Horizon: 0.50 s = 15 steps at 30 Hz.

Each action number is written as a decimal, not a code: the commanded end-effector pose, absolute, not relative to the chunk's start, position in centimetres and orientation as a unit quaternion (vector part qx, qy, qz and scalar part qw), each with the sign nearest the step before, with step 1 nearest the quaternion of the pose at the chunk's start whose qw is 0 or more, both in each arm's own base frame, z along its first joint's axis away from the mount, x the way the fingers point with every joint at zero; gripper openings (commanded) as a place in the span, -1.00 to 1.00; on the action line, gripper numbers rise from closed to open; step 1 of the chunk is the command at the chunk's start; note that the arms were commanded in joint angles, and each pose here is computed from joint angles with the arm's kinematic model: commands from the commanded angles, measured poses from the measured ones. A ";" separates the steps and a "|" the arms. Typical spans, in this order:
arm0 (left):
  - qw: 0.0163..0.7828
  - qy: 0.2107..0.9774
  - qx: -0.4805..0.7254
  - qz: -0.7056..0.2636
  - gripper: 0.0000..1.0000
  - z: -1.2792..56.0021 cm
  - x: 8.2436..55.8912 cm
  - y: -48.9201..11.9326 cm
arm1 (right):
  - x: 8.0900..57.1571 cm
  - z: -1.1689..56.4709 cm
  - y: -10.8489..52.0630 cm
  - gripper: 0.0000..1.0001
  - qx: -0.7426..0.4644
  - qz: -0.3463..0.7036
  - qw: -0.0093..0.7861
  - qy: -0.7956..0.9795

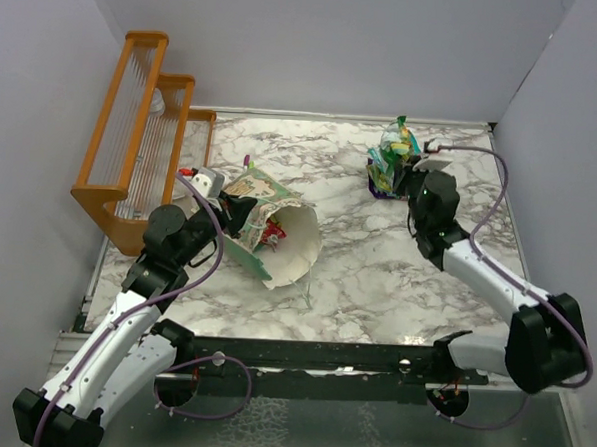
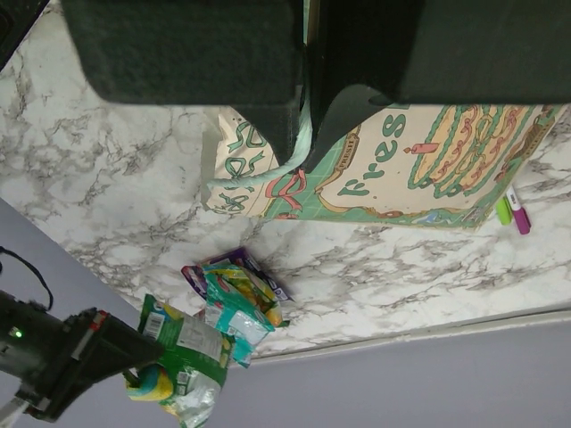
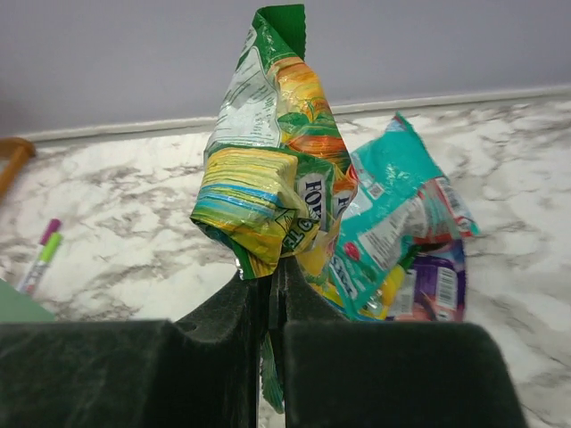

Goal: Take the snacks out of the paper bag
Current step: Place the snack at the center of the board.

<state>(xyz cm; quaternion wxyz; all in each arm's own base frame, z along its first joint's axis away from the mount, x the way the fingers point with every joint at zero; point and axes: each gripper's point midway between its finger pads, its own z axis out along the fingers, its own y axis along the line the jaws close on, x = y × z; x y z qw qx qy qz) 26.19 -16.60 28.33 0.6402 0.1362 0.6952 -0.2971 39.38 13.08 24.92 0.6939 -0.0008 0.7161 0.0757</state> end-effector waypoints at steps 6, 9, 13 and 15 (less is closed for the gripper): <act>0.655 0.680 0.139 -0.300 -1.00 29.9 26.2 -16.5 | 47.1 26.9 10.9 -0.97 0.133 0.352 0.628 0.681; 0.653 0.681 0.138 -0.301 -1.00 29.8 26.2 -16.6 | 48.4 25.3 9.4 -0.97 0.167 0.386 0.600 0.681; 0.652 0.681 0.140 -0.303 -1.00 29.7 26.2 -16.7 | 48.7 24.1 9.5 -0.97 0.170 0.457 0.557 0.672; 0.651 0.681 0.141 -0.303 -1.00 29.6 26.3 -16.7 | 48.8 23.9 9.8 -0.97 0.164 0.475 0.551 0.666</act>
